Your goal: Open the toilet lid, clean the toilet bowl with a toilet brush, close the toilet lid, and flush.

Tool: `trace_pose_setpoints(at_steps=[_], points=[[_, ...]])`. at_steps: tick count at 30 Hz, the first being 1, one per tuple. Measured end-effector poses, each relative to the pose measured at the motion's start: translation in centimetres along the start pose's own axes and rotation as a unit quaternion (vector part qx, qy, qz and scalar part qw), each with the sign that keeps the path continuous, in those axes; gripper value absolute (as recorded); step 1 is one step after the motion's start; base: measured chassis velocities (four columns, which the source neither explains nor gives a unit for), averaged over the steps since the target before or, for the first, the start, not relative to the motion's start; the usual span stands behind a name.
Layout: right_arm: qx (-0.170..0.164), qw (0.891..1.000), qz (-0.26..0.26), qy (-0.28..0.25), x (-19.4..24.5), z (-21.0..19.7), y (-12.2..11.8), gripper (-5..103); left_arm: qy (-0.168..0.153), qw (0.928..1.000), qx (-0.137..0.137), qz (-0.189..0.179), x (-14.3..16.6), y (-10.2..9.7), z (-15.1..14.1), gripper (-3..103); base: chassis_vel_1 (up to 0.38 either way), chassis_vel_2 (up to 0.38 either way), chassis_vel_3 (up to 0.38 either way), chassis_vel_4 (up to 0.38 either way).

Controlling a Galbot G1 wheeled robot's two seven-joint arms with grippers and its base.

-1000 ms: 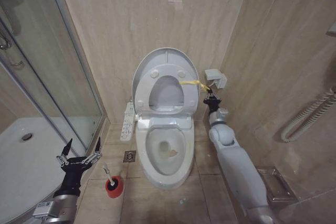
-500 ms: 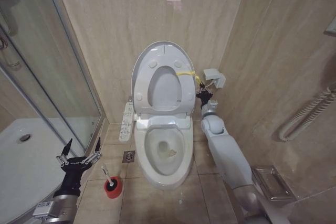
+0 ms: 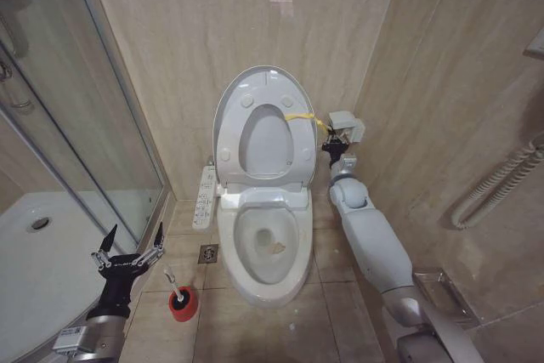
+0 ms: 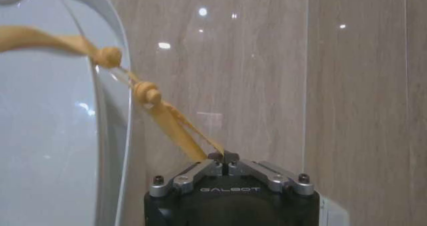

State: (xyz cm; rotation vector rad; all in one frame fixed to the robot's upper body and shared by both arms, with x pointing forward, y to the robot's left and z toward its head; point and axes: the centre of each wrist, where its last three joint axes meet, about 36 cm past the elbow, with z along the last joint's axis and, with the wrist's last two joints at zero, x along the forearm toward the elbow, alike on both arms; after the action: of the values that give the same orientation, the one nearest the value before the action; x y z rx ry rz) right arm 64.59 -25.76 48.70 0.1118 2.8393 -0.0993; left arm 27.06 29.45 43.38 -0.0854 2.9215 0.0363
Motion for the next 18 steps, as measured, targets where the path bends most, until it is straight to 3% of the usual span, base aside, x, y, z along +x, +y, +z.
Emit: trace_pose_setpoints(at_steps=[18], points=[[-0.011,1.000,0.000,-0.026,-0.2,-3.2,0.1,1,0.000,1.0000,0.000,0.000,0.0,0.0,0.0,100,0.000,0.000,0.000,0.000]])
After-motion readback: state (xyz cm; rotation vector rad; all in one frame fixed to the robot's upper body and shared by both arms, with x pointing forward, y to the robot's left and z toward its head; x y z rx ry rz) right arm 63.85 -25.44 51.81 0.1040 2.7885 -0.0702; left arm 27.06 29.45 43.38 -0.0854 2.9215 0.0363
